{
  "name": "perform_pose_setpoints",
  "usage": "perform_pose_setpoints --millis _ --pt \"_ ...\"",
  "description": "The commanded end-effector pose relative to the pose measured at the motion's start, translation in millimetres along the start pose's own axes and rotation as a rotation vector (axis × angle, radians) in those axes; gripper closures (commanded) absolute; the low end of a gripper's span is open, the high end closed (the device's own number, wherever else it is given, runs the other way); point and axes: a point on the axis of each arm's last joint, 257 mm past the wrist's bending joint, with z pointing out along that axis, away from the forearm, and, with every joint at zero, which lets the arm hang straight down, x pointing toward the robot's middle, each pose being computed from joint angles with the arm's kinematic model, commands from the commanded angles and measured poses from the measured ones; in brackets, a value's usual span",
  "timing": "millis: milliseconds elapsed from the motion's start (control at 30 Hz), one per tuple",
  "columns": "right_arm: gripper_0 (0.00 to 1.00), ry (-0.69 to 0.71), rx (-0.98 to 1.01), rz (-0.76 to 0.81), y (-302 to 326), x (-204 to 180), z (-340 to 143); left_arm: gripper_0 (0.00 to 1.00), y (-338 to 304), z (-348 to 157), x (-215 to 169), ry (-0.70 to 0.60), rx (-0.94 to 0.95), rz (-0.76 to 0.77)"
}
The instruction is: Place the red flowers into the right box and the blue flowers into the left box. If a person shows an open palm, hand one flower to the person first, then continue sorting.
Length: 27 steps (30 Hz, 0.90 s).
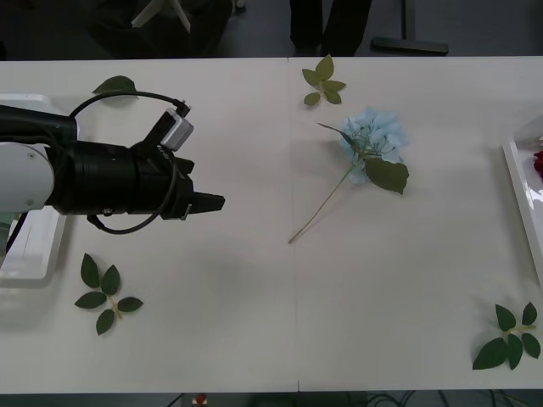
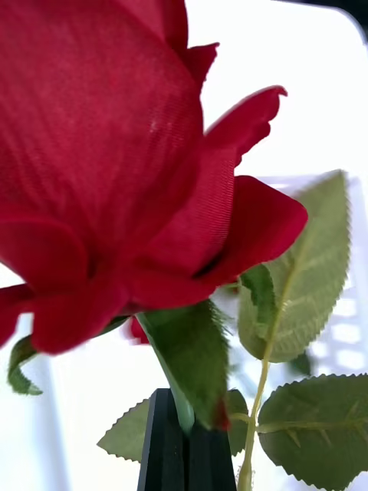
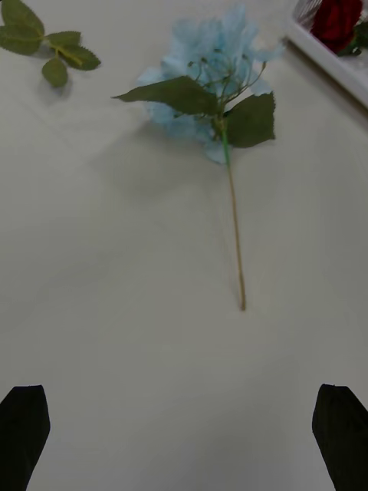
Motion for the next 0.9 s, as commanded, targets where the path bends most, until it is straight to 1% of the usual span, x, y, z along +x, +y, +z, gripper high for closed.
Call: perform_pose_setpoints --millis 33,167,367,567,800,833,867,900 --pt "1.0 -0.041 0.039 -0.079 -18.7 -18.3 10.2 0.0 -15.9 -19.1 -41.0 -0.103 0.071 0.135" --pt "1.0 -0.056 0.08 -0.124 -38.1 -21.5 17.8 0.0 -25.3 -30.5 -54.2 -0.168 0.115 0.201" --pt "1.0 -0.025 0.126 -0.188 -54.9 -5.7 33.7 0.0 -19.2 -40.7 -58.9 -0.211 0.098 0.285" --pt "1.0 0.012 0.182 -0.216 -69.2 18.4 56.8 0.0 -13.4 -46.3 -56.4 -0.22 0.084 0.273" --pt "1.0 0.033 0.201 -0.23 -74.9 46.1 77.8 0.0 -8.4 -50.0 -52.1 -0.221 0.071 0.261" --pt "0.99 0.027 0.199 -0.243 -72.7 47.0 80.3 0.0 -8.0 -50.3 -51.7 -0.221 0.07 0.259" --pt "0.96 0.025 0.198 -0.246 -72.4 48.7 81.7 0.0 -7.5 -50.7 -51.2 -0.221 0.068 0.258" --pt "0.85 0.016 0.199 -0.248 -72.9 48.3 83.4 0.0 -6.5 -51.5 -51.6 -0.223 0.066 0.258"
